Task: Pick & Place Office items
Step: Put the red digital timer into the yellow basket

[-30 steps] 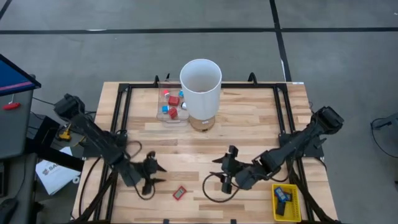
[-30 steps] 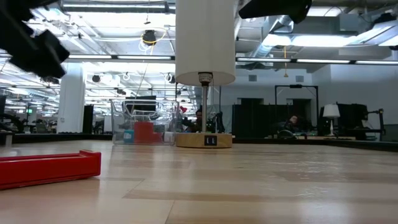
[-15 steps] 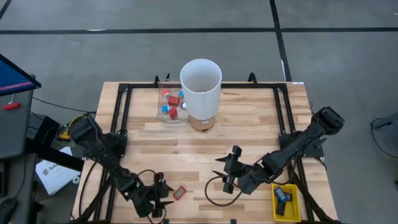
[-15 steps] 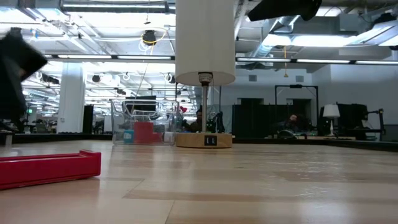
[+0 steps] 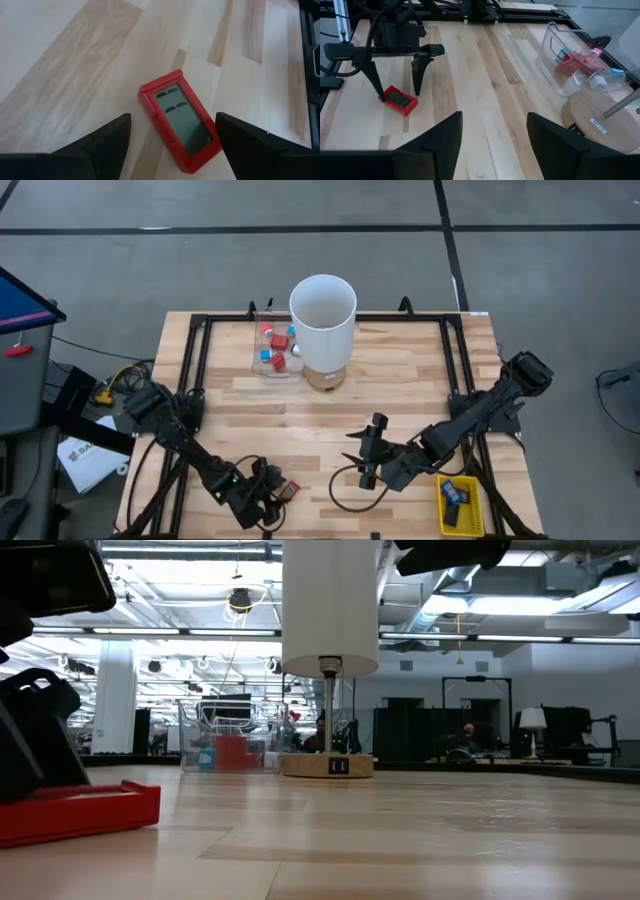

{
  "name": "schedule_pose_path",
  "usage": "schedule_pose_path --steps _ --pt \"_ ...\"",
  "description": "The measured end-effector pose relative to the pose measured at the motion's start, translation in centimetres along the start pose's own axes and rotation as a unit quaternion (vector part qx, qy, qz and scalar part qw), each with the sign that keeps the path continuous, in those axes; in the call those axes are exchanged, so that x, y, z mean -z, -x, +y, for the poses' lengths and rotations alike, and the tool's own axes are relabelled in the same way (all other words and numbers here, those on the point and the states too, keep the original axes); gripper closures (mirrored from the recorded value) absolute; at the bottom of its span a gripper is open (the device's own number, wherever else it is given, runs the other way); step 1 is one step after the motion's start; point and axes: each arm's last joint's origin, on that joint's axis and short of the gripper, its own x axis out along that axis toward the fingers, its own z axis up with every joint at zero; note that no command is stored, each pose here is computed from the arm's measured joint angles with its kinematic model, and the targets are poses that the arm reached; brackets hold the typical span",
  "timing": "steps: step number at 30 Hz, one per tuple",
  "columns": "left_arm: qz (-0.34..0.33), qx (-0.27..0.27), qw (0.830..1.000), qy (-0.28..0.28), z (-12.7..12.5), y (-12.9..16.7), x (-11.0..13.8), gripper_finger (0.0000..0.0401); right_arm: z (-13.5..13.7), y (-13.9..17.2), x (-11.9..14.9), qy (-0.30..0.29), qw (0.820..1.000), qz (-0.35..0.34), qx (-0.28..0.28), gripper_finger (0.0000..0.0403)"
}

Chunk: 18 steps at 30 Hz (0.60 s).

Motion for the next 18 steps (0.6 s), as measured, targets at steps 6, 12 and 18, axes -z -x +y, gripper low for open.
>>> schedule_pose_path --steps 6,12,18 --pt "0.001 -0.001 1.000 -0.003 -0.38 -0.46 0.28 0.0116 0.01 0.01 0.00 -0.003 1.000 0.000 0.000 0.0188" --pt "0.006 0.001 1.000 -0.009 -0.47 -0.33 0.58 0.0116 0.10 0.09 0.04 -0.012 1.000 0.000 -0.003 0.0188" --pt "0.015 0.007 1.000 -0.014 -0.62 -0.13 0.90 0.0116 0.13 0.11 0.04 -0.026 1.000 0.000 -0.004 0.0188"
